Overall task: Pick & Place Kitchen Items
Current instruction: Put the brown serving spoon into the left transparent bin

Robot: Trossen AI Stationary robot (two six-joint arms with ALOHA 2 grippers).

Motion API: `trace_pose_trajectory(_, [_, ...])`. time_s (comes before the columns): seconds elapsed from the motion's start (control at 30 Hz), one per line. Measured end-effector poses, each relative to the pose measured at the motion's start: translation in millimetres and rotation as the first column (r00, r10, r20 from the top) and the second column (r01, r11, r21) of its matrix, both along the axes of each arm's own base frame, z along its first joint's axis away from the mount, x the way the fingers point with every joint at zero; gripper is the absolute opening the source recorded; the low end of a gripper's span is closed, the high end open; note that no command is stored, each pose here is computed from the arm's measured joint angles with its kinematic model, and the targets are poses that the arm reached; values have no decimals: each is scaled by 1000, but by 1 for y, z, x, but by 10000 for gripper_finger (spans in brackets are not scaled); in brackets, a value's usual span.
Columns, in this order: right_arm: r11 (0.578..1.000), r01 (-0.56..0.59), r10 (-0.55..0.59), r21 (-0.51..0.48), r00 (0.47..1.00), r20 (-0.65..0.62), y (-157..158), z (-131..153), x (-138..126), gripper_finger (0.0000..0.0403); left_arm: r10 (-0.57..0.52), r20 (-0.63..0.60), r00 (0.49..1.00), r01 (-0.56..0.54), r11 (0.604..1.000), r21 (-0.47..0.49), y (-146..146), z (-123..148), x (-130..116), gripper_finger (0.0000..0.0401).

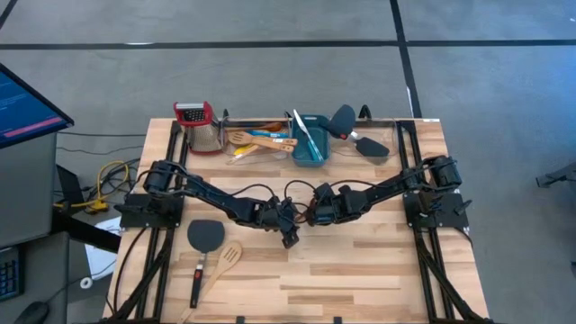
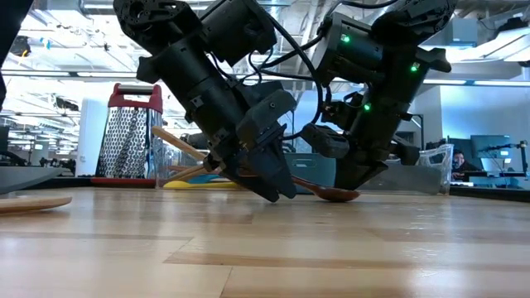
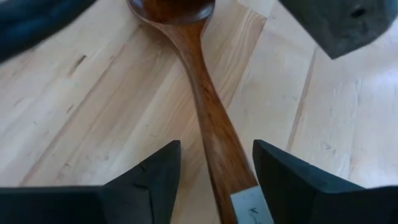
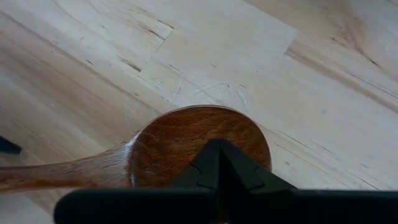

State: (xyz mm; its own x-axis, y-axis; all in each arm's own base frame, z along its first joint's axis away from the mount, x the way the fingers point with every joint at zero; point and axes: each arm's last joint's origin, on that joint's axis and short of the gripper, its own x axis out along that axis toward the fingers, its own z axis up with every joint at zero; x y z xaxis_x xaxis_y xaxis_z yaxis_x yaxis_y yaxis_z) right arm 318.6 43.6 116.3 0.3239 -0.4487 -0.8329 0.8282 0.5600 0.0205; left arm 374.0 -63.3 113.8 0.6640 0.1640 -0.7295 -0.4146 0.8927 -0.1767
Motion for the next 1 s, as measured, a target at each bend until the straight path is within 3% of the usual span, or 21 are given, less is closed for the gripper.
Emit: trace_pose_trajectory(1.0, [1000,-15,15,-7,1000,-12,0,0,-1,0,44,15,999,-44,999,-6,1,0,0,30])
